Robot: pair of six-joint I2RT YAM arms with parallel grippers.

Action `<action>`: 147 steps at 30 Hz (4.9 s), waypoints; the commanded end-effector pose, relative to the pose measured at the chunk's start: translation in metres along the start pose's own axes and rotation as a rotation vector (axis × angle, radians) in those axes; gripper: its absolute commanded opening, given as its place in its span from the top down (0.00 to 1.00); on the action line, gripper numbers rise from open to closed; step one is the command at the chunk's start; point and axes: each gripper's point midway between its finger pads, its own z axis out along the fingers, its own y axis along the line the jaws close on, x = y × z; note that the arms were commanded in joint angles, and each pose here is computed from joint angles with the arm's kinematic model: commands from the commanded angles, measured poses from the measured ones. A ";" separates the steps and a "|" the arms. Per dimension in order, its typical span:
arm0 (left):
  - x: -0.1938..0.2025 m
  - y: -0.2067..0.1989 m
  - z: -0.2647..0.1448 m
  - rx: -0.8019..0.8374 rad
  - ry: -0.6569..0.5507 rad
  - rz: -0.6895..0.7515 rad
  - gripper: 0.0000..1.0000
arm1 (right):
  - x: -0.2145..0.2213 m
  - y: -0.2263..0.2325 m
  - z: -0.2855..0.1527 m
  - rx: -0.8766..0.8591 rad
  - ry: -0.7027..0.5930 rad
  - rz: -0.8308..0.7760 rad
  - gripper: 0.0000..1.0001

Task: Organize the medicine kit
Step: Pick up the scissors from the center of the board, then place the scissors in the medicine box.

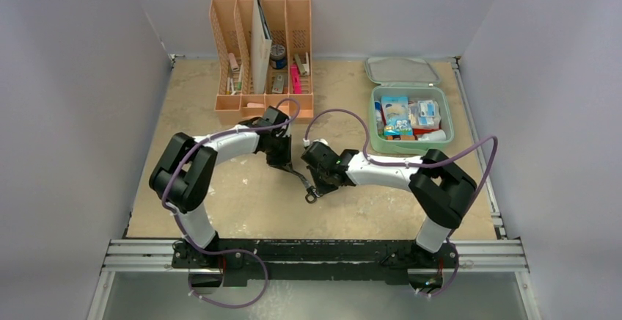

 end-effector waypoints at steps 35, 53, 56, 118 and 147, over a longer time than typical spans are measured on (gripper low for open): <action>-0.005 -0.098 -0.210 0.394 -0.344 0.385 0.28 | -0.123 -0.180 -0.183 0.220 -0.367 0.334 1.00; 0.005 -0.048 -0.141 0.214 -0.234 0.437 0.26 | -0.125 -0.318 -0.168 0.225 -0.377 0.597 1.00; 0.008 -0.046 -0.139 0.213 -0.222 0.437 0.26 | -0.124 -0.326 -0.166 0.240 -0.377 0.645 1.00; 0.014 -0.030 -0.139 0.142 -0.217 0.452 0.11 | -0.143 -0.326 -0.085 0.145 -0.216 0.579 0.78; 0.007 -0.023 -0.147 0.086 -0.269 0.443 0.11 | -0.129 -0.333 -0.084 0.218 -0.110 0.571 0.79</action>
